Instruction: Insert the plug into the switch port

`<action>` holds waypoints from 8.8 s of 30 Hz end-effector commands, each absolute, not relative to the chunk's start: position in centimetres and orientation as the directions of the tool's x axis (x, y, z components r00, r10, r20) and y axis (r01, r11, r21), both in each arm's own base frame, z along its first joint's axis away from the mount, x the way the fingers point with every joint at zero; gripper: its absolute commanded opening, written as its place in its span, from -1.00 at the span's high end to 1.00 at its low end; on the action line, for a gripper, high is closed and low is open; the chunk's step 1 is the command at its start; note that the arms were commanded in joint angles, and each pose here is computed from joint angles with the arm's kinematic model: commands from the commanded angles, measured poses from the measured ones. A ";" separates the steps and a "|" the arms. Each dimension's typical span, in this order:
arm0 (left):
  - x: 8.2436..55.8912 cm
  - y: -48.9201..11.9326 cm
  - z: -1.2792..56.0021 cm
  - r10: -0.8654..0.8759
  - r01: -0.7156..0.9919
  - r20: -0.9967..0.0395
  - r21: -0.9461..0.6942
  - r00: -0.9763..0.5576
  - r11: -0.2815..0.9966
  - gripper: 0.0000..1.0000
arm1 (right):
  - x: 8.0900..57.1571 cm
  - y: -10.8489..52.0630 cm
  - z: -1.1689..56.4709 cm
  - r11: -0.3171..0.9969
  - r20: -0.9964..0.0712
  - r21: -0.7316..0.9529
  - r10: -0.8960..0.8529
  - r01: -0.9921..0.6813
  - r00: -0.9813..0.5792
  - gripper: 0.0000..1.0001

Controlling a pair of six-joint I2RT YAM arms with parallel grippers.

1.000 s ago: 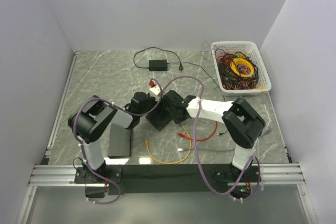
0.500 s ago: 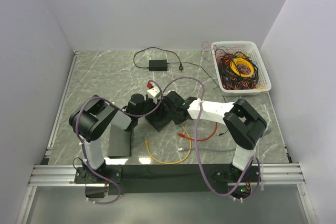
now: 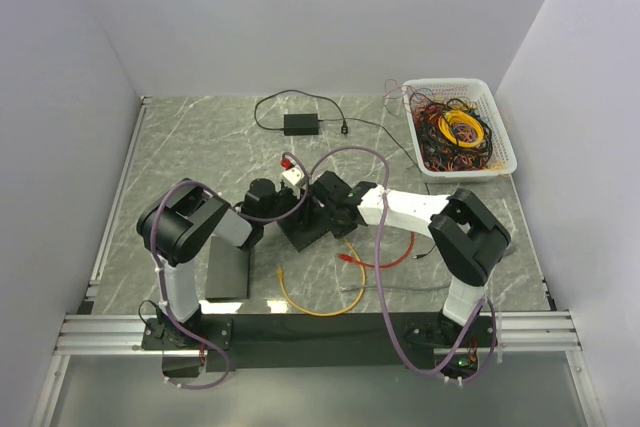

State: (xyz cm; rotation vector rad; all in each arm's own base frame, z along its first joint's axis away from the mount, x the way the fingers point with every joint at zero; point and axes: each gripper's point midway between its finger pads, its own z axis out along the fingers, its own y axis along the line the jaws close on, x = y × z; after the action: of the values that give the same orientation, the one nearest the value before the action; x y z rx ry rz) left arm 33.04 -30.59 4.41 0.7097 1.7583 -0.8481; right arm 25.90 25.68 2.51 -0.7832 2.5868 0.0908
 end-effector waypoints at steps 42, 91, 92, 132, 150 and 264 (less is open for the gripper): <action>36.5 -29.6 3.8 0.047 0.567 -0.795 -0.389 -0.605 0.726 -0.95 | 39.2 29.2 18.3 0.922 -0.907 0.041 -0.128 -0.386 -0.401 -0.58; 27.0 -13.1 14.1 -0.358 0.126 -0.824 -0.451 -0.438 0.883 -0.99 | 16.8 24.9 3.8 0.907 -0.553 -0.020 -0.362 -0.422 -0.751 -0.17; 27.0 -13.1 13.9 -0.358 0.126 -0.824 -0.451 -0.440 0.884 -0.99 | 16.8 24.9 3.4 0.905 -0.544 -0.026 -0.369 -0.424 -0.754 -0.18; 27.3 -12.8 13.0 -0.363 0.095 -0.817 -0.447 -0.448 0.889 -0.98 | 14.9 23.3 -0.1 0.912 -0.396 -0.036 -0.389 -0.409 -0.832 0.15; 27.4 -12.9 12.9 -0.362 0.092 -0.816 -0.446 -0.451 0.890 -0.98 | 17.6 28.0 0.8 0.896 -0.463 -0.007 -0.396 -0.443 -0.793 0.56; 33.7 -23.8 4.7 -0.297 0.460 -0.739 -0.629 -0.605 0.627 -0.82 | 25.4 33.7 5.0 0.850 -0.567 0.171 -0.329 -0.498 -0.755 1.00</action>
State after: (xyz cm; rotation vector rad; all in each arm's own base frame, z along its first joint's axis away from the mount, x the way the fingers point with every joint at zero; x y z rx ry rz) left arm 33.58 -23.07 4.74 0.0929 1.9602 -1.0663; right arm 24.11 32.02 3.15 -0.6323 2.5460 0.3579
